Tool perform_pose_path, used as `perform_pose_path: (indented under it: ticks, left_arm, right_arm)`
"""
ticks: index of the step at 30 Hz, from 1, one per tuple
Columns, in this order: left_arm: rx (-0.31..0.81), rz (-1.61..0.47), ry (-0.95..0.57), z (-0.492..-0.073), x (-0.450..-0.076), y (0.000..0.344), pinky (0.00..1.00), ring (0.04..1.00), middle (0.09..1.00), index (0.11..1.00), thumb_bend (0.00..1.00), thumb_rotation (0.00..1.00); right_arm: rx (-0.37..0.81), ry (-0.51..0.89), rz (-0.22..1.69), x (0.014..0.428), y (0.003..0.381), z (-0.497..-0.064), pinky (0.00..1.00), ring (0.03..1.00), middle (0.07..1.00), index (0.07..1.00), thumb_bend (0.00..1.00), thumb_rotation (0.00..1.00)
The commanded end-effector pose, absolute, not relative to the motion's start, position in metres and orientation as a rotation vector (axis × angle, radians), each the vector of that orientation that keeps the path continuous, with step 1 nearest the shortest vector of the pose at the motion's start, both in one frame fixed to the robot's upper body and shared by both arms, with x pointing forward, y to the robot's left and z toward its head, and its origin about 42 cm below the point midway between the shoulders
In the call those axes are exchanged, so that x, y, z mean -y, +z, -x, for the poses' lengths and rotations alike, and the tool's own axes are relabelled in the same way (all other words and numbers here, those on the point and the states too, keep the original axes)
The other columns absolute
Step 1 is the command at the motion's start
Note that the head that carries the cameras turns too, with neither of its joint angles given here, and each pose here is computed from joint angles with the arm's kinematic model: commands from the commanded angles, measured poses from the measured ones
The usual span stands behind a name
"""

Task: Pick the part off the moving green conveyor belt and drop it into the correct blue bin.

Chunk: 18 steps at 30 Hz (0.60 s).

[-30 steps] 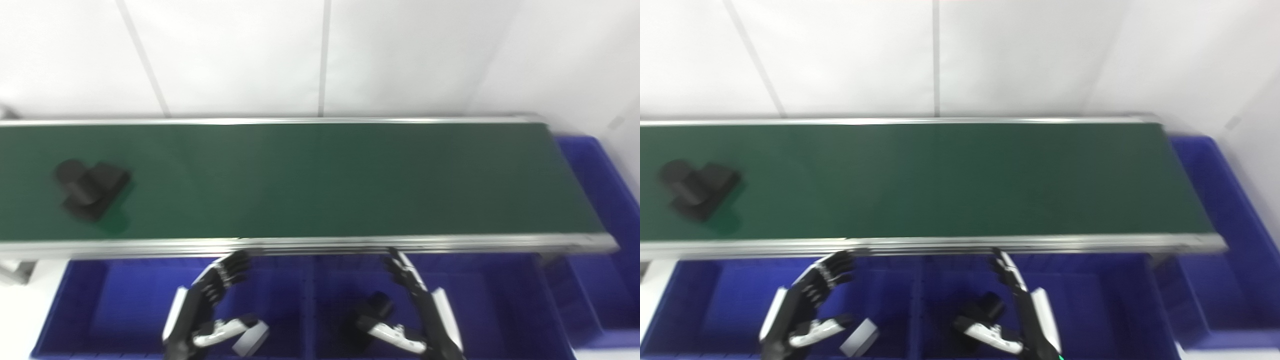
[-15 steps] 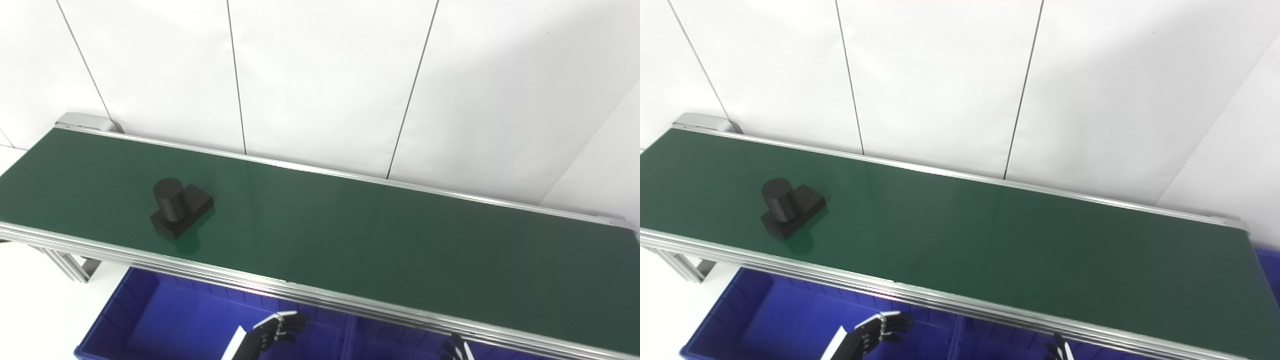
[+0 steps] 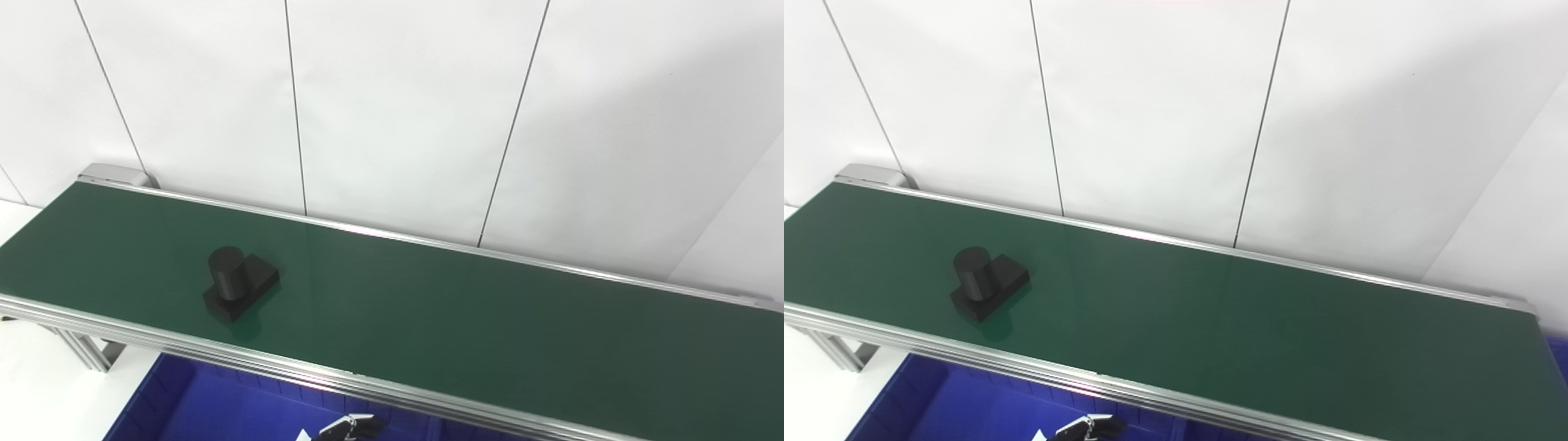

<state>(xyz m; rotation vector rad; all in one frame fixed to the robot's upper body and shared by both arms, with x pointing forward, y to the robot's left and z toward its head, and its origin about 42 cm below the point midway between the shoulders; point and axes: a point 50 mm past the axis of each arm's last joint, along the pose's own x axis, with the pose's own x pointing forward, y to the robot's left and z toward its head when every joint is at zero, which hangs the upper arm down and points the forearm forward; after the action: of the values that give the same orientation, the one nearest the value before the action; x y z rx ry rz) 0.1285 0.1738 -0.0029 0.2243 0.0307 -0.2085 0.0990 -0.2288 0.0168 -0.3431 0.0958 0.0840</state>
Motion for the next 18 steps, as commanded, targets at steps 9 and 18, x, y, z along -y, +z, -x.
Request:
perform_pose_path:
  ticks: [9,18]
  left_arm:
    - [0.054,-0.245,-0.196,-0.136,-0.175,0.003,0.66,0.725,0.74,0.708,0.95,0.3]
    - [0.059,-0.244,-0.195,-0.136,-0.171,0.002,0.65,0.721,0.737,0.704,0.94,0.29]
  right_arm:
    - [-0.008,0.078,0.315,0.226,0.026,-0.105,0.85,0.877,0.893,0.979,0.82,0.42]
    - [0.04,0.046,0.315,0.227,0.036,-0.106,0.74,0.884,0.895,0.973,0.82,0.42]
